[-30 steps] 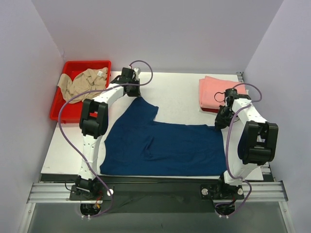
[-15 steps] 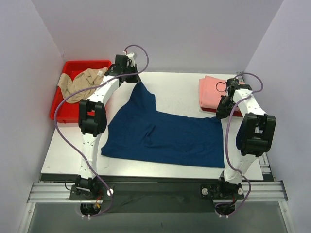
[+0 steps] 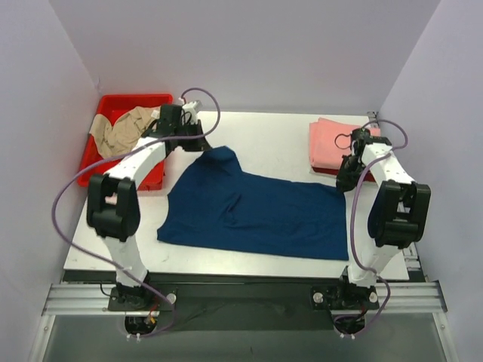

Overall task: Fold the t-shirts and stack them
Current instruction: Fold the other side of the tshirt into a rectangle

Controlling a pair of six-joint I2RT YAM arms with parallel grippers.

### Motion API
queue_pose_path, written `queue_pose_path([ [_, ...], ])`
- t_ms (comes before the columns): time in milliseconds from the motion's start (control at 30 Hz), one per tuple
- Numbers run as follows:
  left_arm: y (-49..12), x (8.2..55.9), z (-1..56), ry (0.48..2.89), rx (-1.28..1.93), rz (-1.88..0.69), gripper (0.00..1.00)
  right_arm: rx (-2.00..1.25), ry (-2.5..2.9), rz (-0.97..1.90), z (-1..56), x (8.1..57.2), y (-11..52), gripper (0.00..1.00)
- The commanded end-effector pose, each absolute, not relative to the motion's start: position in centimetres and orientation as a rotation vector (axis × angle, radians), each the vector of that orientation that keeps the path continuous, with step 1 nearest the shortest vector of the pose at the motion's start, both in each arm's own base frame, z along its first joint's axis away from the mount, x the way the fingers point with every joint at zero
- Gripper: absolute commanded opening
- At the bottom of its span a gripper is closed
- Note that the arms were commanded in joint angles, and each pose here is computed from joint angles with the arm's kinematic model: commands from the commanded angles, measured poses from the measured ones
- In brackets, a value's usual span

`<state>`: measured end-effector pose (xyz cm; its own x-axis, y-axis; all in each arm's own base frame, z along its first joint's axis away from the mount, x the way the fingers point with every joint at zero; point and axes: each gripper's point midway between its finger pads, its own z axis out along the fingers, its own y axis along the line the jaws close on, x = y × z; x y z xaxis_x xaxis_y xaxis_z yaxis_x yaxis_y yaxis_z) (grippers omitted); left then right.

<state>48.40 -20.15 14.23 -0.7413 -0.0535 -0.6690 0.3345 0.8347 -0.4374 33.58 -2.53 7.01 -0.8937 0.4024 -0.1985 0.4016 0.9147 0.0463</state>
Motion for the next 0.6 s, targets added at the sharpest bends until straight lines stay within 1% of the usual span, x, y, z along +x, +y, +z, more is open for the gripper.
queue_pose_path([
  [0, -18.9, 46.4, 20.5, 2.135, 0.268, -0.7, 0.0, 0.592, 2.893, -0.033, 8.0, 31.0, -3.0, 0.0],
  [133, -17.4, 41.9, 19.5, 2.191, 0.245, -0.67, 0.0, 0.593, 2.912, -0.034, 7.5, 30.1, -3.0, 0.0],
  [200, -16.7, 40.4, 18.8, 2.221, 0.215, -0.649, 0.0, 0.599, 2.906, -0.035, 7.7, 29.8, -2.9, 0.0],
  [233, -16.2, 39.7, 19.4, 2.21, 0.194, -0.625, 0.0, 0.603, 2.912, -0.038, 7.5, 29.4, -2.9, 0.0],
  [267, -15.7, 38.4, 17.7, 2.257, 0.178, -0.611, 0.0, 0.604, 2.905, -0.037, 7.7, 29.3, -2.9, 0.0],
  [333, -14.6, 37.3, 18.4, 2.242, 0.143, -0.56, 0.0, 0.615, 2.916, -0.041, 7.4, 28.5, -2.9, 0.0],
  [367, -14.0, 36.2, 17.1, 2.278, 0.126, -0.535, 0.0, 0.615, 2.913, -0.038, 7.6, 28.2, -2.8, 0.0],
  [400, -13.5, 35.7, 17.2, 2.278, 0.114, -0.515, 0.0, 0.616, 2.911, -0.036, 7.6, 28.1, -2.7, 0.0],
  [567, -10.5, 32.9, 18.2, 2.262, 0.046, -0.366, 0.0, 0.623, 2.921, -0.033, 7.6, 26.7, -2.6, 0.0],
])
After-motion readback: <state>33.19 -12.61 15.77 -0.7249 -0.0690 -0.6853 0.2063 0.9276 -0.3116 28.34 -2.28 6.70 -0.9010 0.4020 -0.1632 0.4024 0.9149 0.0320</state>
